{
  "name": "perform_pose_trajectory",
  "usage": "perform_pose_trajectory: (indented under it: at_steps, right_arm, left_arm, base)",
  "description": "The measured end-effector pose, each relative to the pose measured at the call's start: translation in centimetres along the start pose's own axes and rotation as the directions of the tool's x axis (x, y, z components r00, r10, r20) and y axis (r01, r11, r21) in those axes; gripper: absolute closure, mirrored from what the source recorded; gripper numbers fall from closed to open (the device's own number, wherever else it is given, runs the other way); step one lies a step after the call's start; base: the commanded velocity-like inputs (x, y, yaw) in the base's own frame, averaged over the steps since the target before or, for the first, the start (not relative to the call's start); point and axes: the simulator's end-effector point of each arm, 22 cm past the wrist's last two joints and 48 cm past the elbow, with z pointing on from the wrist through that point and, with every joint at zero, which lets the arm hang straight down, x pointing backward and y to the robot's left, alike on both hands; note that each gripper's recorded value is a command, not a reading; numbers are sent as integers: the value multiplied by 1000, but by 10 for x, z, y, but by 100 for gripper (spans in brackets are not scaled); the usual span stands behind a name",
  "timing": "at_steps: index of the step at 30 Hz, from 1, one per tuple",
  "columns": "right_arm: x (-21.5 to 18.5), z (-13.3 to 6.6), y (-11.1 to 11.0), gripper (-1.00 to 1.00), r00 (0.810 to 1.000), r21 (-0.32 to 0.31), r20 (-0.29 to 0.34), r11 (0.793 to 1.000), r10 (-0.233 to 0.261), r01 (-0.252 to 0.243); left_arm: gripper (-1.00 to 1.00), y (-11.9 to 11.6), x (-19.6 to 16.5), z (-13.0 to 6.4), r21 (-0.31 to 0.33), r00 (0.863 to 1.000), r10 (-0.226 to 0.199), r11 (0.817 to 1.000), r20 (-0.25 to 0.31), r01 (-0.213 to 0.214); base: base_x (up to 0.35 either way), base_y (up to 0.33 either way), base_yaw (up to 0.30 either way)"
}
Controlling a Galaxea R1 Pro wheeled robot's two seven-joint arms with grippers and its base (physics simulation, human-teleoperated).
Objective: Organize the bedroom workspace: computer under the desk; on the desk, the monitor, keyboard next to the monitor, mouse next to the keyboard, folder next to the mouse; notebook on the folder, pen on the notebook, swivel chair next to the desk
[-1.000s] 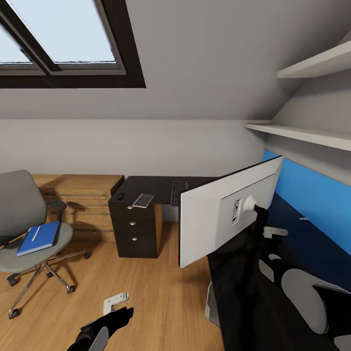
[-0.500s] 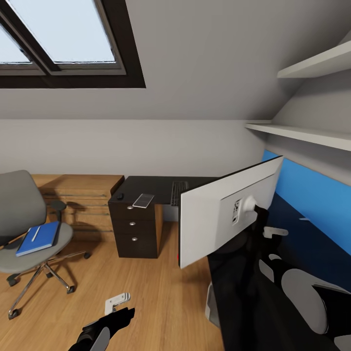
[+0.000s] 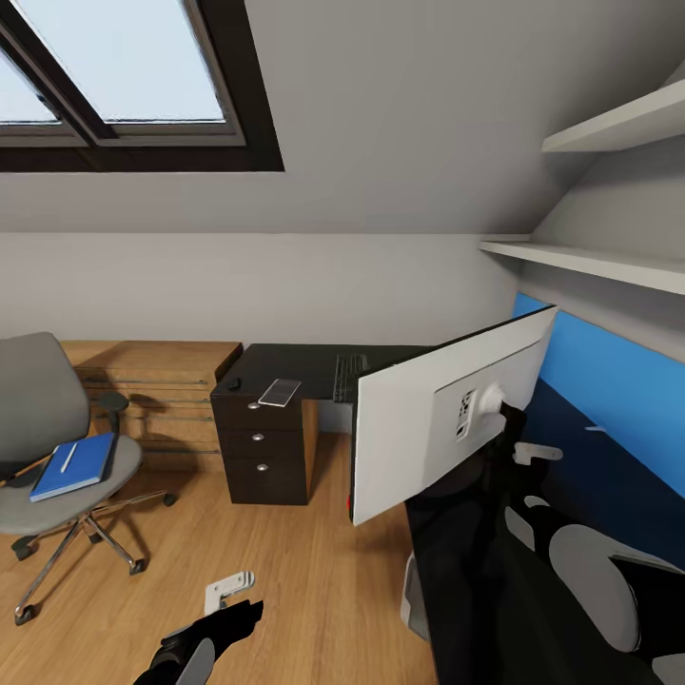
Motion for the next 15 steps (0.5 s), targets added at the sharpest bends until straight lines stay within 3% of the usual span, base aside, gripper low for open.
perform_pose_trajectory:
  at_steps: [15]
  right_arm:
    - [0, 0, -3, 100, 1000, 12, 1, 1000, 17, -17]
  left_arm:
    - [-100, 0, 0, 0, 0, 1000, 0, 1000, 0, 0]
  base:
    - [0, 0, 0]
